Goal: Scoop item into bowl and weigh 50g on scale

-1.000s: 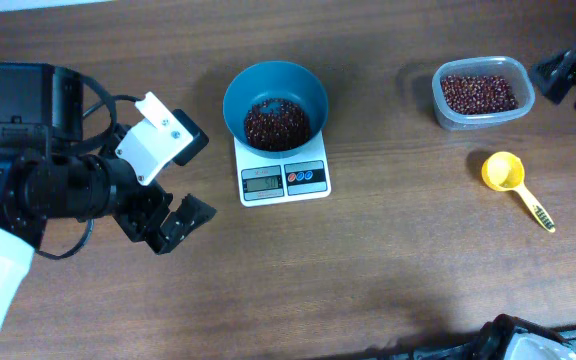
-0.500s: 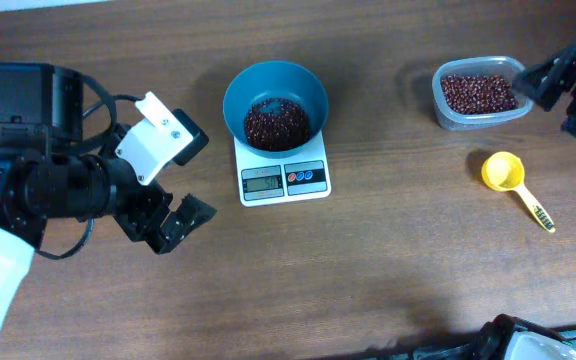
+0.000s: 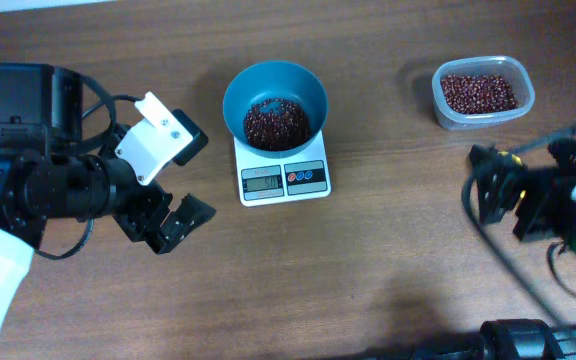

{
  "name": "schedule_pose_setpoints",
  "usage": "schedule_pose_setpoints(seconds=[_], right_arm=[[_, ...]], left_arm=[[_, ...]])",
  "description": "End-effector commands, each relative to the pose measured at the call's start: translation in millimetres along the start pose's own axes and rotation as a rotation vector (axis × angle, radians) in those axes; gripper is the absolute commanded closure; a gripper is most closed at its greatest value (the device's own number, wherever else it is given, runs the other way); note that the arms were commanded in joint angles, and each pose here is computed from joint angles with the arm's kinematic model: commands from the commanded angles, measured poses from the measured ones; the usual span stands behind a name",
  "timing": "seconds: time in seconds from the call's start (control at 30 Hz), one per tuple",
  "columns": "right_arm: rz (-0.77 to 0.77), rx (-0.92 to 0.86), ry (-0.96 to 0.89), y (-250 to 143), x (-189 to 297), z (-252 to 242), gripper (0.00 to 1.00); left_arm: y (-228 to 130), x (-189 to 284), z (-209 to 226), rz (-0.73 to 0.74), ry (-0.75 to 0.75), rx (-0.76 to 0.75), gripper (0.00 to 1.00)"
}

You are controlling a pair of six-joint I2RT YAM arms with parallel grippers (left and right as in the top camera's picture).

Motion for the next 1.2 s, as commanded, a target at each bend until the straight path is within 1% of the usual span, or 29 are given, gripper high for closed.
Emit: schedule_pose_setpoints(seconds=[0.0,0.07,0.17,0.2,0.37,0.47,0.57,0.67,0.73,0.93,1.0,1.03,1.07,1.13,1.17], right_arm=[[-0.081,0.033,0.006,-20.9,0.5,1.2,0.01],[-0.13,0.046,0.005,-29.7,-0.1,1.0,0.01],[-0.211,0.193,0.034,-42.2,-5.4,2.9,0.01],[-0.227,0.215,0.034,-47.2,-8.0,2.6,0.01],[-0.342,0.261,0.104,-66.4,-18.3,8.7,0.01],[-0.38,0.288,0.149,-68.2,-24.4,13.3,0.01],[-0.38,0.299,0.189,-75.8,-34.5,16.9,0.01],[-0.403,0.319,0.147,-78.5,-40.3,15.0,0.01],[-0.429,0.406,0.128,-79.3,-43.9,14.9,0.01],[-0.413,0.395,0.128,-82.6,-46.5,14.3,0.01],[-0.395,0.389,0.112,-90.1,-54.8,12.1,0.01],[-0.393,0.339,0.085,-93.8,-60.4,9.1,0.01],[-0.397,0.294,0.054,-98.8,-67.4,5.7,0.01],[-0.421,0.292,0.035,-108.5,-79.2,3.4,0.01],[-0.468,0.292,0.027,-115.7,-88.1,2.1,0.01]], left_arm=[[2.7,2.1,-1.1,-0.017,-0.009,0.008,0.01],[2.7,2.1,-1.1,-0.017,-0.009,0.008,0.01],[2.7,2.1,-1.1,-0.017,-0.009,0.008,0.01],[2.7,2.1,-1.1,-0.017,-0.009,0.008,0.01],[2.7,2.1,-1.1,-0.017,-0.009,0.008,0.01],[2.7,2.1,-1.1,-0.017,-0.009,0.008,0.01],[2.6,1.9,-0.9,-0.016,-0.009,0.009,0.01],[2.6,1.9,-0.9,-0.016,-0.01,0.009,0.01],[2.6,1.9,-1.0,-0.016,-0.01,0.008,0.01],[2.6,1.9,-1.0,-0.016,-0.01,0.008,0.01],[2.6,1.9,-0.9,-0.016,-0.009,0.009,0.01],[2.6,1.9,-0.9,-0.016,-0.01,0.009,0.01],[2.6,1.9,-0.9,-0.016,-0.01,0.009,0.01],[2.6,1.9,-1.0,-0.016,-0.01,0.008,0.01],[2.7,1.9,-1.0,-0.016,-0.01,0.008,0.01]])
Point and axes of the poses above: each gripper's point midway between its finger pads, its own x axis back along the fingers, its own z axis along the line the jaws close on, y = z × x, the point moved 10 cm from there along x, back along the fingers, and after that the axes turned 4 degrees about x, right-handed, at the moved point
